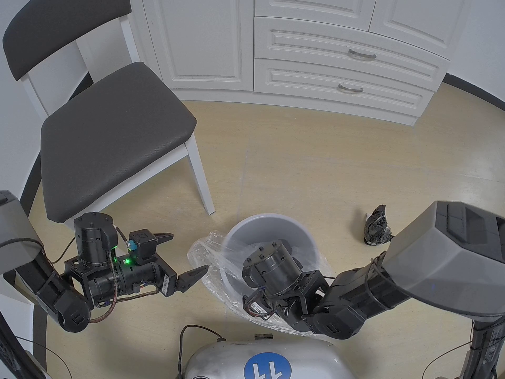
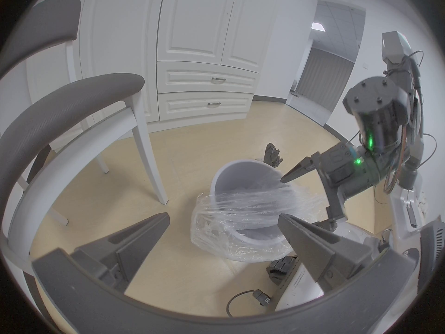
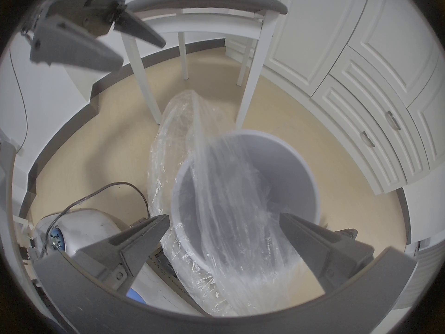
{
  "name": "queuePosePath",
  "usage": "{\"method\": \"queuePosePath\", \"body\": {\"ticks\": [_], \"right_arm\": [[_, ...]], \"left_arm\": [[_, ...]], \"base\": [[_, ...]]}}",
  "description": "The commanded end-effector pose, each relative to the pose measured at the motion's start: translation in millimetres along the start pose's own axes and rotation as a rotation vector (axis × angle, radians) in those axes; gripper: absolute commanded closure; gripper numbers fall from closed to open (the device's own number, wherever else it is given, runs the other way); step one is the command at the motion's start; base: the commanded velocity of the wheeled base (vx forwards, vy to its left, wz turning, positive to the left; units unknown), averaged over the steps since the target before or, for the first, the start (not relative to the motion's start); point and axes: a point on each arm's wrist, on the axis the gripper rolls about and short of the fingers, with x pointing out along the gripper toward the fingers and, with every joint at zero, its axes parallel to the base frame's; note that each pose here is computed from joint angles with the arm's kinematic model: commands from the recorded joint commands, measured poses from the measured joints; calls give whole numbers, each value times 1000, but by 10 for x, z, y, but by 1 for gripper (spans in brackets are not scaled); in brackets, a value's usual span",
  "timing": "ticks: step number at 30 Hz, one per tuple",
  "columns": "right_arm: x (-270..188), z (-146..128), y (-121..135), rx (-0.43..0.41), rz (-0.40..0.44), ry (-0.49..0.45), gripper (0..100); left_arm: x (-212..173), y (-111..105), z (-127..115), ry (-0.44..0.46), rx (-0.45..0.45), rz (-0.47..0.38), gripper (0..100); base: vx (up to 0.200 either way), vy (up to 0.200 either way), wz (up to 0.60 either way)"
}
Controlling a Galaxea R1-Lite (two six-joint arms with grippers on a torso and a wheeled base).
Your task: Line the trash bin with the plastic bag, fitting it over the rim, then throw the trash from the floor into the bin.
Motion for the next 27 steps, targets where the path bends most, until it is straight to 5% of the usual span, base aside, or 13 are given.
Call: {"method": "queuePosePath", "body": {"ticks": [1, 7, 8, 18, 27], "right_arm": [[162, -84, 63, -10, 0, 33, 0], [371, -118, 44, 15, -18, 49, 0], [382, -118, 43, 18, -18, 48, 100], [395, -4, -71, 51, -40, 13, 100], [526, 358, -446, 146, -157, -88, 100]], "left_arm": [[-18, 4, 36, -15, 4, 6, 0], [-34, 2, 51, -24, 9, 8, 0], [-37, 3, 55, -25, 8, 8, 0], [-35, 26, 73, -34, 9, 17, 0], [-7, 57, 98, -43, 6, 30, 0]], "base": [[0, 0, 0], [0, 0, 0], [0, 0, 0], [0, 0, 0], [0, 0, 0]]}}
